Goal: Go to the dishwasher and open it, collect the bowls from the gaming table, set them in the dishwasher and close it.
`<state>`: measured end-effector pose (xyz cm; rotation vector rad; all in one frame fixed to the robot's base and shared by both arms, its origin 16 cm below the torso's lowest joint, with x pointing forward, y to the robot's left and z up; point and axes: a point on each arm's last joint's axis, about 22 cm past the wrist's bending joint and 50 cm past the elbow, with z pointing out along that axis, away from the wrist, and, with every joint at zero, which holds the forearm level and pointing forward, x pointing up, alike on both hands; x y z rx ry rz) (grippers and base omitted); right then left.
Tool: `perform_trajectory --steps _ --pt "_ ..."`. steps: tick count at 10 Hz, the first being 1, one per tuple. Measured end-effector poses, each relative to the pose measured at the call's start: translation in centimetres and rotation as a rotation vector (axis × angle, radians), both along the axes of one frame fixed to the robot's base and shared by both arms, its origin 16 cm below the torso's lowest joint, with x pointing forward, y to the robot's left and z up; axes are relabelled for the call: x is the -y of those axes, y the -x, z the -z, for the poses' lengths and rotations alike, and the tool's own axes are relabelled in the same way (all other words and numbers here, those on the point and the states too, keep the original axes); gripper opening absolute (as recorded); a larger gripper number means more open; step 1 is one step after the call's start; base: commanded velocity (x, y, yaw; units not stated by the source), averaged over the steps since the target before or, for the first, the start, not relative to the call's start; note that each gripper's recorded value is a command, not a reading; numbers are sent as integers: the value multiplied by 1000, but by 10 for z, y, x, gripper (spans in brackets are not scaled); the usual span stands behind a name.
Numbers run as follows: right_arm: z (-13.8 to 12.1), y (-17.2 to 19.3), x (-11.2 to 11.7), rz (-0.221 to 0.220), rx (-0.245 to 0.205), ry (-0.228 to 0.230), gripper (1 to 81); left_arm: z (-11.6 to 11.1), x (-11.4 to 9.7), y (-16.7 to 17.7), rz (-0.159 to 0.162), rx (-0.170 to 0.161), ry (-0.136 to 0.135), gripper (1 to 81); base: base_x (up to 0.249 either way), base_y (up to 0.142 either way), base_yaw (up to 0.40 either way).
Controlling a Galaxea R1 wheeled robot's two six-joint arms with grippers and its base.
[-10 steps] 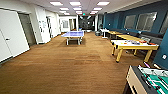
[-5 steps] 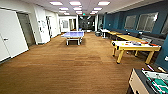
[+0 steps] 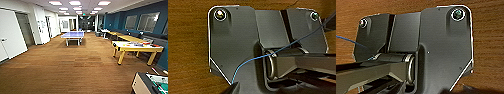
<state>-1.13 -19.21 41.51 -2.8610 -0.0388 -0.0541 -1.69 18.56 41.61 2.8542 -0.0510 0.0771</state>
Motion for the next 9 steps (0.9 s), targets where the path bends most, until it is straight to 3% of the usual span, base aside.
perform_trajectory --steps 2,5,7,9 --pt "0 9 -1 -1 -11 -1 811 0 8 7 1 -10 9 811 171 0 0" --pt "-1 -2 -8 1 4 -11 811 -1 10 -7 0 11 12 811 173 0 0" --pt "0 16 -9 0 -22 -11 811 0 9 9 2 -13 10 811 177 0 0" --pt "-1 7 -11 1 -7 -15 811 0 6 2 1 0 8 811 184 0 0"
